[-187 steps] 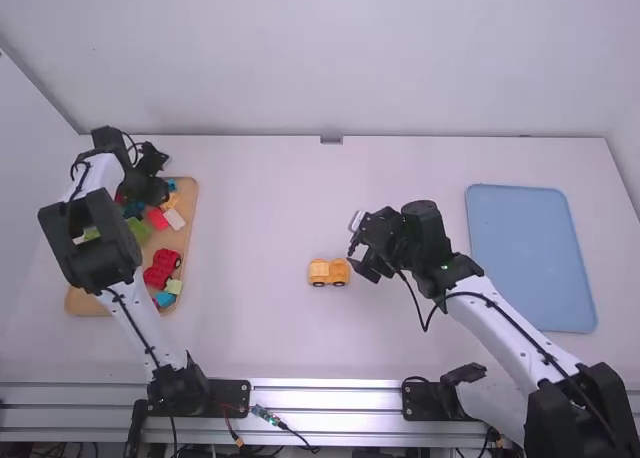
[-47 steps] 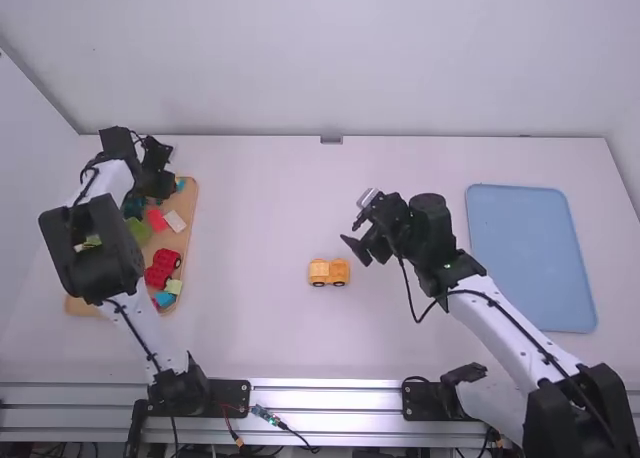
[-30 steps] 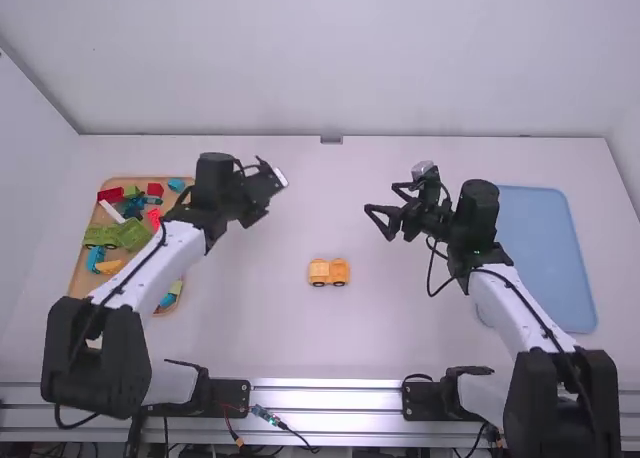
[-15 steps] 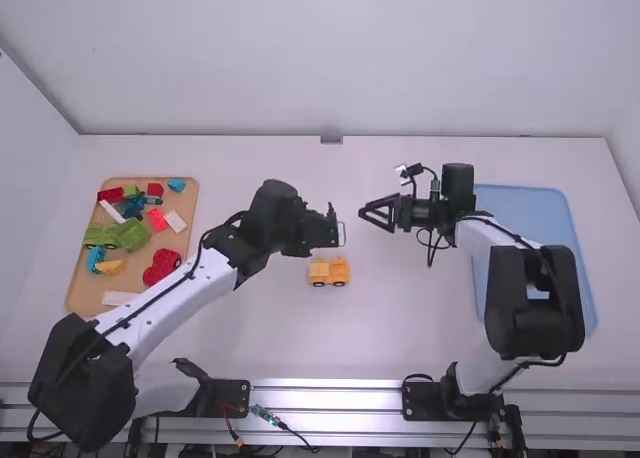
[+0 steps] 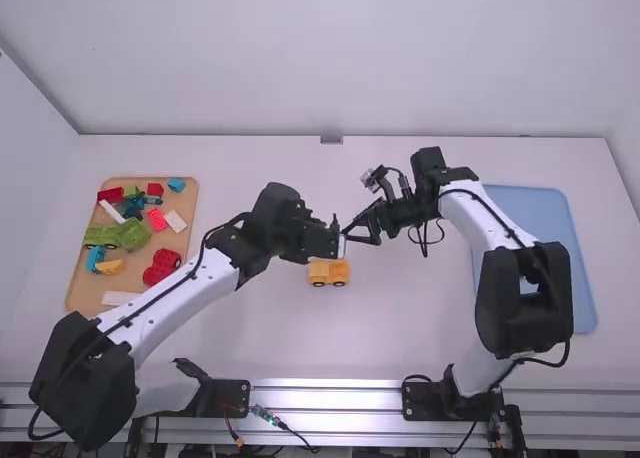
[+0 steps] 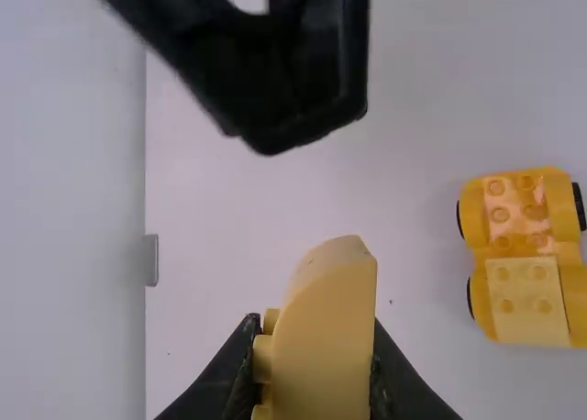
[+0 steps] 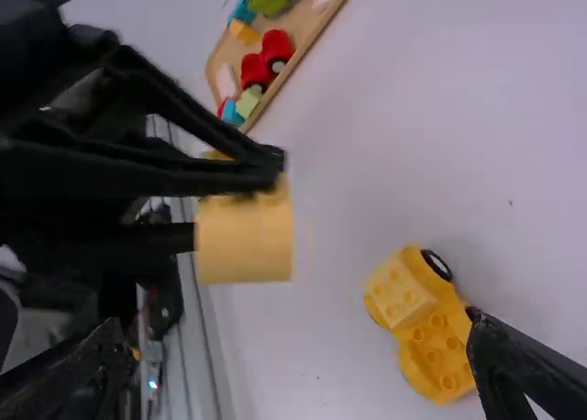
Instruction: Assemble lego blocks to make yellow taxi
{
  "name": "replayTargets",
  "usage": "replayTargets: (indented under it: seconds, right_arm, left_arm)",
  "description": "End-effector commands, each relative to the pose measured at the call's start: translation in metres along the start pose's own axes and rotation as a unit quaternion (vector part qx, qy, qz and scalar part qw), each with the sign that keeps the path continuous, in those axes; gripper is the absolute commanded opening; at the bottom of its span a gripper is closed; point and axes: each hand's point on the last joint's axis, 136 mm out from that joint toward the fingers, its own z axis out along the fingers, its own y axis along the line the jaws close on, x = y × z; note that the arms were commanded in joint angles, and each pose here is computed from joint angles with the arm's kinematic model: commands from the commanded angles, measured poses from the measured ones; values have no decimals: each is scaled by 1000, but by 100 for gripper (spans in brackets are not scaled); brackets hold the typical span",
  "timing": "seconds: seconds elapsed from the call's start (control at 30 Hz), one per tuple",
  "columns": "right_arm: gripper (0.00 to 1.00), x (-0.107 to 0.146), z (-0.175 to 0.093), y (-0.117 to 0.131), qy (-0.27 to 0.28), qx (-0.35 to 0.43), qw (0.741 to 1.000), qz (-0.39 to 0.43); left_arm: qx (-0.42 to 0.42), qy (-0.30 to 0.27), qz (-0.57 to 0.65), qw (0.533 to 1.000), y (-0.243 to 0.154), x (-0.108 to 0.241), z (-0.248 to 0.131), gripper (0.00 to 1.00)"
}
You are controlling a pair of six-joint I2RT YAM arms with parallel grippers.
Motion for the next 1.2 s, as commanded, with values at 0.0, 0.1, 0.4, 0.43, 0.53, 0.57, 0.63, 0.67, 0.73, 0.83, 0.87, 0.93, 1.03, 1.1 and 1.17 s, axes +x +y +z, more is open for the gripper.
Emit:
replayTargets:
  seconds: [0.0,0.1,0.4,0.43,0.53,0.57,0.63,0.67,0.73,0.83,0.87,0.93,1.03,1.1,1.17]
  right_arm:
    - [95,-3,1,-3,19,18,995,-92]
    - [95,-1,5,2,26,11,993,-111]
    - [87,3,7,1,31,4,993,-113]
    - [86,4,7,1,31,3,993,-112]
    - [82,2,7,2,28,1,993,-111]
    - [78,2,7,2,28,1,994,-110]
    - [73,3,7,2,28,1,994,-107]
    - [72,3,7,2,29,2,994,-102]
    - [71,2,7,2,27,0,995,-98]
    - [70,4,8,3,29,-1,995,-94]
    - [69,4,8,3,29,-1,995,-93]
    - [67,6,9,4,28,-6,996,-89]
    - [59,7,9,5,25,-12,996,-85]
    - [55,10,10,6,24,-18,996,-79]
    - [52,11,11,7,23,-21,997,-76]
  left_arm:
    - [22,-13,9,1000,-11,-2,7,2]
    - [26,-28,23,999,-13,-7,8,1]
    - [15,-51,38,998,-7,-15,9,2]
    - [21,-66,42,997,-9,-21,8,2]
    - [23,-80,48,995,-11,-29,8,2]
    - [19,-78,50,996,-11,-31,9,2]
    - [15,-74,59,995,-10,-34,10,2]
    - [15,-73,68,995,-11,-35,10,2]
    - [15,-74,90,993,-14,-40,11,2]
    - [12,-79,107,991,-15,-47,12,2]
    - [11,-78,106,991,-15,-46,12,2]
    - [-7,-64,98,993,-6,-43,12,2]
    - [-14,-65,97,993,-3,-44,12,2]
    - [-18,-66,97,993,-1,-45,12,2]
    - [-19,-66,97,993,0,-45,12,2]
